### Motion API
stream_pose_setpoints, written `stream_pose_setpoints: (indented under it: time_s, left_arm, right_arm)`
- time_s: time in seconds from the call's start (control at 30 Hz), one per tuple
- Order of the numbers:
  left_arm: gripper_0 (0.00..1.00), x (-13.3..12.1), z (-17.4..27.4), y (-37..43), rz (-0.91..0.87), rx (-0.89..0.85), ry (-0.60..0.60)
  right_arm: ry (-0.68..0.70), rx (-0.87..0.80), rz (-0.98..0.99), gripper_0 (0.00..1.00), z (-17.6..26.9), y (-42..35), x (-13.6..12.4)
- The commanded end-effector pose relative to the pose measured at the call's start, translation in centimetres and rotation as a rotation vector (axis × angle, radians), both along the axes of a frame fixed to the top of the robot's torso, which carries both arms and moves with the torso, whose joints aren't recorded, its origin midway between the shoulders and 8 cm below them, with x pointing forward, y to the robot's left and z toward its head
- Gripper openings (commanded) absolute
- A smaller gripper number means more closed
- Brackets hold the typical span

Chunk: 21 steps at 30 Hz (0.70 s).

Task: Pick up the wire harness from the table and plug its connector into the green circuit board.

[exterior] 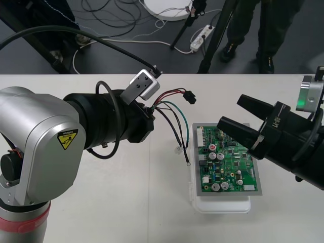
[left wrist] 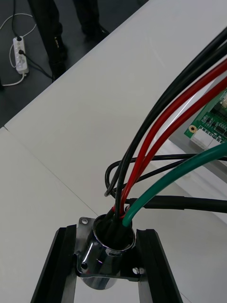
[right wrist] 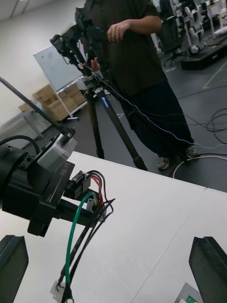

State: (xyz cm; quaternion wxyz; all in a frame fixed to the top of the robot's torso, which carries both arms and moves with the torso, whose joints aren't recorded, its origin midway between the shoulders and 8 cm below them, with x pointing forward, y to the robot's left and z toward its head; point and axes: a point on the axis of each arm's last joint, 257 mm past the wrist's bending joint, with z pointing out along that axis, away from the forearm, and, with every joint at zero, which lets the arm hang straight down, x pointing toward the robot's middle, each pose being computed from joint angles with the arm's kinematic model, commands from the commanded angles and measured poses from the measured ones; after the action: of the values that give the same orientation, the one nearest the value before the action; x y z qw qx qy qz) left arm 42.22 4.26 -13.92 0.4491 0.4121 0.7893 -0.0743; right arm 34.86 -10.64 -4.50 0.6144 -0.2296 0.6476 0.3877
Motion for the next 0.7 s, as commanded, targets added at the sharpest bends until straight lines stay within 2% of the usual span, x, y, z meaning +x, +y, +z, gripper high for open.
stream_pose_setpoints:
  time_s: [0.03,0.33,0.7]
  left_arm:
    - [0.00,0.9,3.5,-1.9,0.022,-0.109,-0.050]
    - [0.00,0.9,3.4,-1.9,0.018,-0.107,-0.052]
    - [0.00,1.0,3.5,-1.8,0.022,-0.109,-0.051]
  right_arm:
    - [0.012,0.023,-0.004,1.00,2.0,2.0,-1.7]
    - [0.060,0.011,-0.046,1.00,1.9,3.5,-1.8]
    - [0.107,-0.024,-0.080,1.00,0.9,5.7,-0.3]
